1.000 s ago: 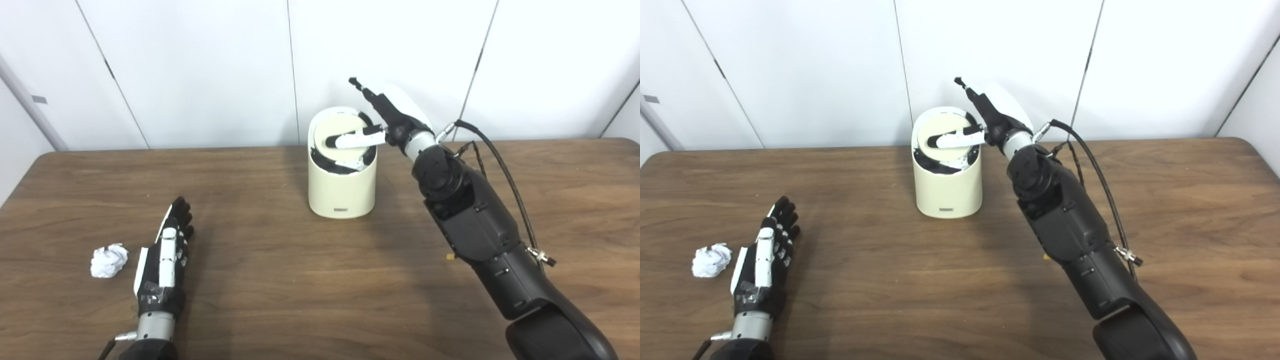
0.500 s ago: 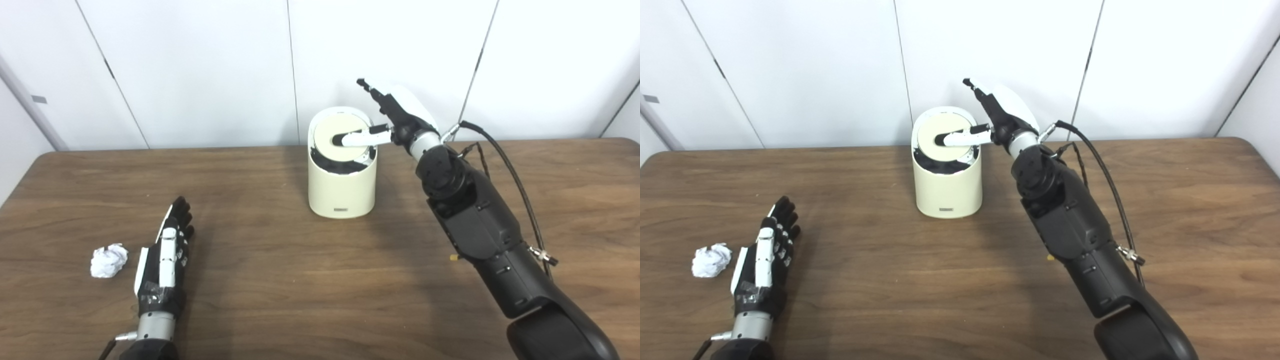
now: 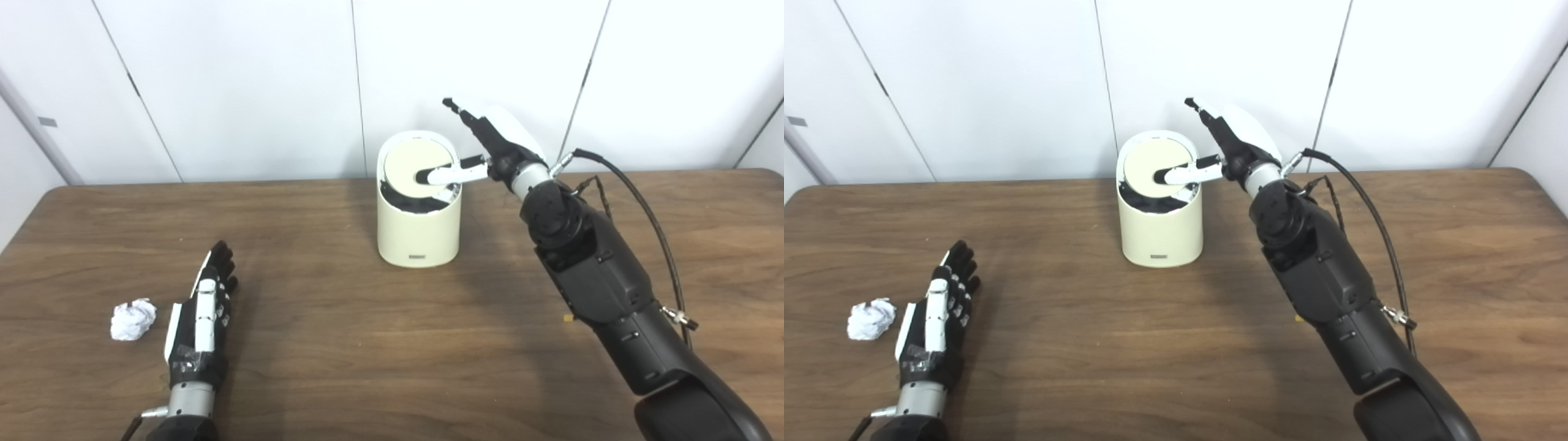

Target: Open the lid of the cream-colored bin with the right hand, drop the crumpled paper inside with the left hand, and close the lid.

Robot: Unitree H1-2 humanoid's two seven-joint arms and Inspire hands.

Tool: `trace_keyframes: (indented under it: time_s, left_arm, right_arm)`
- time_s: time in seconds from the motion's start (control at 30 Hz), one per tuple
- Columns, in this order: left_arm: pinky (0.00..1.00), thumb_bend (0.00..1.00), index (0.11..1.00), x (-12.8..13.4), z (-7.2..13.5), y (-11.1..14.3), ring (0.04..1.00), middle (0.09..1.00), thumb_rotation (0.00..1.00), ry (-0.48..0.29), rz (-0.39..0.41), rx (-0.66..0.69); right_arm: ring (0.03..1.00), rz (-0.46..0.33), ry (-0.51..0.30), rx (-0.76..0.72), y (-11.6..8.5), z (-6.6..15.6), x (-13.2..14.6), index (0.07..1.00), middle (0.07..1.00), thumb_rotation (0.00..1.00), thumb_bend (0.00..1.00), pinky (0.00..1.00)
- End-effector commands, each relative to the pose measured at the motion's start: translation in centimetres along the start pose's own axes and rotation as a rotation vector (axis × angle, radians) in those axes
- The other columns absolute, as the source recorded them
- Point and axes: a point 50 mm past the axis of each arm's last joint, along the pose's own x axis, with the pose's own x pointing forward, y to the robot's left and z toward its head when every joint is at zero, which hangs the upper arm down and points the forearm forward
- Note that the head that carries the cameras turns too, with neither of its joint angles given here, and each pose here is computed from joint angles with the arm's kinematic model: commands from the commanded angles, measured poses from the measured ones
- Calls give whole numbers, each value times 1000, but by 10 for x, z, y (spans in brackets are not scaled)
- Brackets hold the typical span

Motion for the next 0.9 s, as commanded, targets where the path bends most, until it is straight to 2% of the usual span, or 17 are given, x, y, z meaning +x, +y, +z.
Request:
trace_keyframes:
  time_s: [0.0,0.5,0.87]
  left_arm:
    - [1000,420,974,-7,-8,-7,992,974,943,10,4,-13]
    - [1000,413,977,-7,-9,-8,991,976,955,9,7,-16]
    - [1000,439,976,-7,-7,-10,997,978,950,7,10,-21]
  right_arm:
    - [955,-45,-58,-26,-19,16,4,950,958,364,812,884]
    - [966,-20,-66,-56,-11,14,4,953,962,385,816,939]
    - [973,-14,-73,-94,-13,21,10,950,961,353,822,968]
